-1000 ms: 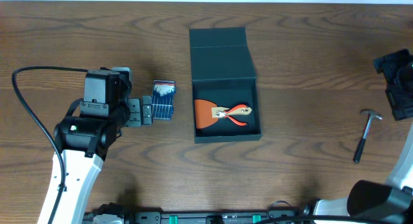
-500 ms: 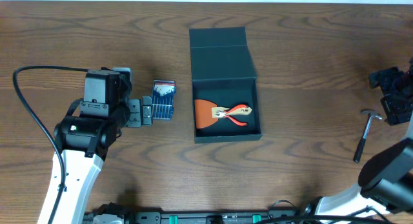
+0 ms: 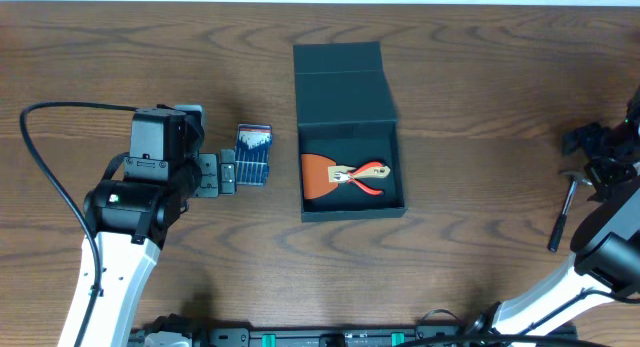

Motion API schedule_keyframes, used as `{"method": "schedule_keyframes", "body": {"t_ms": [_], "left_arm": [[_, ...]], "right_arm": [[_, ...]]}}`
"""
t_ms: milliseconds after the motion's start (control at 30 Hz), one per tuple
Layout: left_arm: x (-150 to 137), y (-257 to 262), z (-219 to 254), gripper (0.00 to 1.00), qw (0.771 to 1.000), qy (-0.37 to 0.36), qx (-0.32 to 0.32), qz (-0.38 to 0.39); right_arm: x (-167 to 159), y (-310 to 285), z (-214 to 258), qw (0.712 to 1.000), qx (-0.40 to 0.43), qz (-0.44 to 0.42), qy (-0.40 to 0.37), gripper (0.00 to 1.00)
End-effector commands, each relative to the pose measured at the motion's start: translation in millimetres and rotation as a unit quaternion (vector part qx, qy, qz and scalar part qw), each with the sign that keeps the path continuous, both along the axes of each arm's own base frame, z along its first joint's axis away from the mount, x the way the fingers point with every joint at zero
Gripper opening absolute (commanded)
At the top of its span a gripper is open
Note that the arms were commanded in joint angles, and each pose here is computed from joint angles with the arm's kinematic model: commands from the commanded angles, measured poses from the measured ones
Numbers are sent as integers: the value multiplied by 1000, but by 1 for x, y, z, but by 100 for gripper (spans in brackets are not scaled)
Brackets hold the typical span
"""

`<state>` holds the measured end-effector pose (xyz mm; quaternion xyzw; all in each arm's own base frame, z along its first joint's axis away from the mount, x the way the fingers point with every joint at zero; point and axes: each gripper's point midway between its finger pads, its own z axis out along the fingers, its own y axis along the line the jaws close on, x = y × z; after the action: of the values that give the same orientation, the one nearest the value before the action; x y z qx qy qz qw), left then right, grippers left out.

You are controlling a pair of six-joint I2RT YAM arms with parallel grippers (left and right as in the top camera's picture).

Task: Pack container
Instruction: 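Move right gripper back over the claw hammer head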

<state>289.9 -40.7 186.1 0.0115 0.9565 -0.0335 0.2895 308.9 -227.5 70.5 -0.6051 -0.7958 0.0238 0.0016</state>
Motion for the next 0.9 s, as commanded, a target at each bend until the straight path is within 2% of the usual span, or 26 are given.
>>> {"method": "schedule_keyframes", "body": {"t_ms": [0,333,867], "left_arm": [[3,4,5,98,1000,-6,9,2],[3,4,5,99,1000,-7,9,2],[3,4,5,99,1000,-7,9,2]], "right_arm": [[-1,-8,-9,1000,1,9,2,99],[15,-26,-11,999,-34,22,-28,99],[13,-30,-47,998,-51,26,-40,98]]}}
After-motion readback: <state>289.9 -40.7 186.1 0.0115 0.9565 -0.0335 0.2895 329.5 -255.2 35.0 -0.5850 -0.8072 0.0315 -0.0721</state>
